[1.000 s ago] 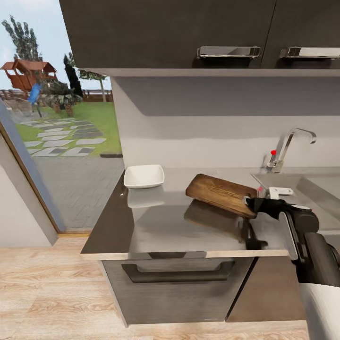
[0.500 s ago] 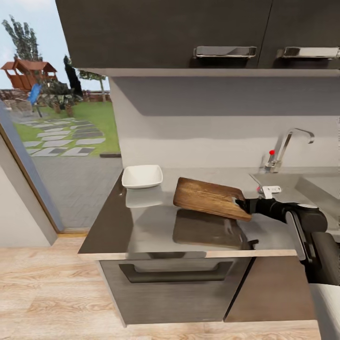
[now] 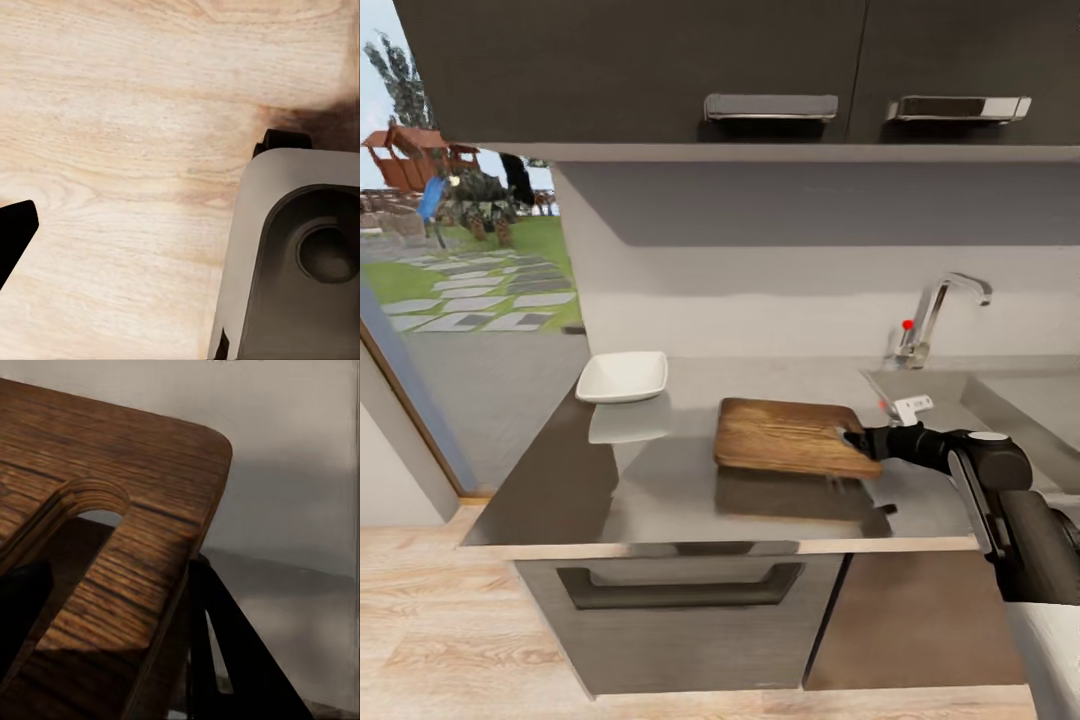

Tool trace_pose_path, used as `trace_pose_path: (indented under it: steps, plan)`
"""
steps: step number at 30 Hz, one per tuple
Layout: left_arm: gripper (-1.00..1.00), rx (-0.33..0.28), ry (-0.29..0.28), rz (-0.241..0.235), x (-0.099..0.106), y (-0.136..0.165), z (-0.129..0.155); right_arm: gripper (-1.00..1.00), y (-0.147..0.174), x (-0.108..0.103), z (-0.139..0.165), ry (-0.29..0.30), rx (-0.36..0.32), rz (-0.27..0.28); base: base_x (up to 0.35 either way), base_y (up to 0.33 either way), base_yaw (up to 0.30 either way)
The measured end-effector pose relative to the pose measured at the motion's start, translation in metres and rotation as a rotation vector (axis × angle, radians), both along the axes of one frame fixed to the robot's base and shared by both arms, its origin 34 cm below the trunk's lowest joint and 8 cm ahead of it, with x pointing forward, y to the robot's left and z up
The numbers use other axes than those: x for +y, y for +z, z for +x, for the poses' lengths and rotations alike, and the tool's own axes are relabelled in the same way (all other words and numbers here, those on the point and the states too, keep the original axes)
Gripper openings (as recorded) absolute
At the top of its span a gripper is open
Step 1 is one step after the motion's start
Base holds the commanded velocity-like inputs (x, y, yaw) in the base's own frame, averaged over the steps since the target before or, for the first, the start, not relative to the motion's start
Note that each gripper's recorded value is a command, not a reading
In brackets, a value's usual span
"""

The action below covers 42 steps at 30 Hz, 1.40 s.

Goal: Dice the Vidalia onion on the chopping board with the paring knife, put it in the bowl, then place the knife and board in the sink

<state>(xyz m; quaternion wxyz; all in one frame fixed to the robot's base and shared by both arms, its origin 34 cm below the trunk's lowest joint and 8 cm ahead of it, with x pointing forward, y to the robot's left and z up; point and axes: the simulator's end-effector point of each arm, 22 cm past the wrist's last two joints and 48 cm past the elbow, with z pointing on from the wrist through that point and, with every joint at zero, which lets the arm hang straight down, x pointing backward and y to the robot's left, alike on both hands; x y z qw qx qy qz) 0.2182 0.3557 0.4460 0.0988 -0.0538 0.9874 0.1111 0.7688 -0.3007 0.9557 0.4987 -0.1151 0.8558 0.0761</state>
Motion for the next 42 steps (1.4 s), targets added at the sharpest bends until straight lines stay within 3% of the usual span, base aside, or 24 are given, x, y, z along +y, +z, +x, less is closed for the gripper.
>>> trace_pose_path:
  steps: [6,22,42]
  plan:
    - [1.00,0.000,0.001,0.002,0.001,0.000,0.000,-1.00,-0.006,0.019,-0.002,0.041,0.012,-0.016,0.216,-0.095,0.000]
    - [1.00,0.000,0.000,0.002,0.001,0.000,0.000,-1.00,-0.012,0.032,-0.004,0.074,0.024,-0.031,0.021,-0.003,0.000]
    - [1.00,0.000,0.000,0.002,0.001,0.000,0.000,-1.00,-0.018,0.036,-0.004,0.081,0.036,-0.035,0.078,-0.099,0.000]
